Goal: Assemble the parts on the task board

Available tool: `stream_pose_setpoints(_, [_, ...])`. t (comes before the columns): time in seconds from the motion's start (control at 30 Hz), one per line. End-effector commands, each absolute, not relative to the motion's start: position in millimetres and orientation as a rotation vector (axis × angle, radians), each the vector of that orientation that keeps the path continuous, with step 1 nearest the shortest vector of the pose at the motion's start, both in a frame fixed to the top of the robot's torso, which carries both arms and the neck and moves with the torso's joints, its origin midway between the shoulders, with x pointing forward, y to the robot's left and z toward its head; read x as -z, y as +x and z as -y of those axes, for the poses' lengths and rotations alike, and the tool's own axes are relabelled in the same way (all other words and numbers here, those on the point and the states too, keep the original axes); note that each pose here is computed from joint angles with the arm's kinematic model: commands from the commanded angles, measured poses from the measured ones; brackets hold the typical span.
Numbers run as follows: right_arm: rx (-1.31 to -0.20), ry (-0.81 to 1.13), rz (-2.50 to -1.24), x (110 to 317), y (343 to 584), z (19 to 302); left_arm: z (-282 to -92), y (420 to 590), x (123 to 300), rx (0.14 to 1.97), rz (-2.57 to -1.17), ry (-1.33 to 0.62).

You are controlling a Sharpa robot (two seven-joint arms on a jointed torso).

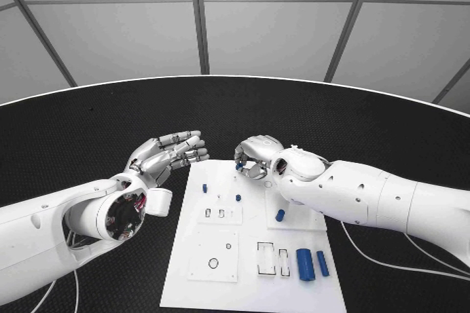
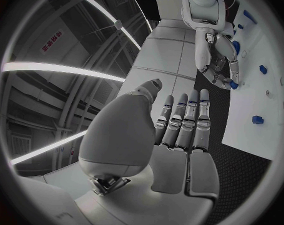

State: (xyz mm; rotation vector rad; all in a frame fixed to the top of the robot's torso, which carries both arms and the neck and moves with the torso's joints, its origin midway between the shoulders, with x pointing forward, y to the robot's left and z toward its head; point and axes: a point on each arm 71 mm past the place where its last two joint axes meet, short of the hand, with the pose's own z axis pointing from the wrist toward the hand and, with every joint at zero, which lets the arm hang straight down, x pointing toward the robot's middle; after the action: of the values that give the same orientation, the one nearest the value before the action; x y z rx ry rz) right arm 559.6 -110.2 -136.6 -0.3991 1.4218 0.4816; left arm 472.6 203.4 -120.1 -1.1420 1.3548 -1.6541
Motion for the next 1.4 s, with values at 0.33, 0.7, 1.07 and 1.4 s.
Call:
stream_pose_setpoints(0.33, [-0.460,-0.418,-1.469,139,563,114,-204.0,473.5,120.3,1.654,-1.357,-1.143])
stream_pose_setpoints(0.7, [-0.523,-0.352,-1.409,131,548,135,-205.9,475.2,120.8,1.651,-1.355,-1.144])
stream_pose_setpoints(1.07, [-0.565,-0.034,-1.484,122,530,211,-207.7,481.1,122.6,1.645,-1.353,-1.146])
stream_pose_setpoints(1.4, [-0.499,0.154,-1.617,130,530,255,-207.6,485.8,124.1,1.644,-1.353,-1.146])
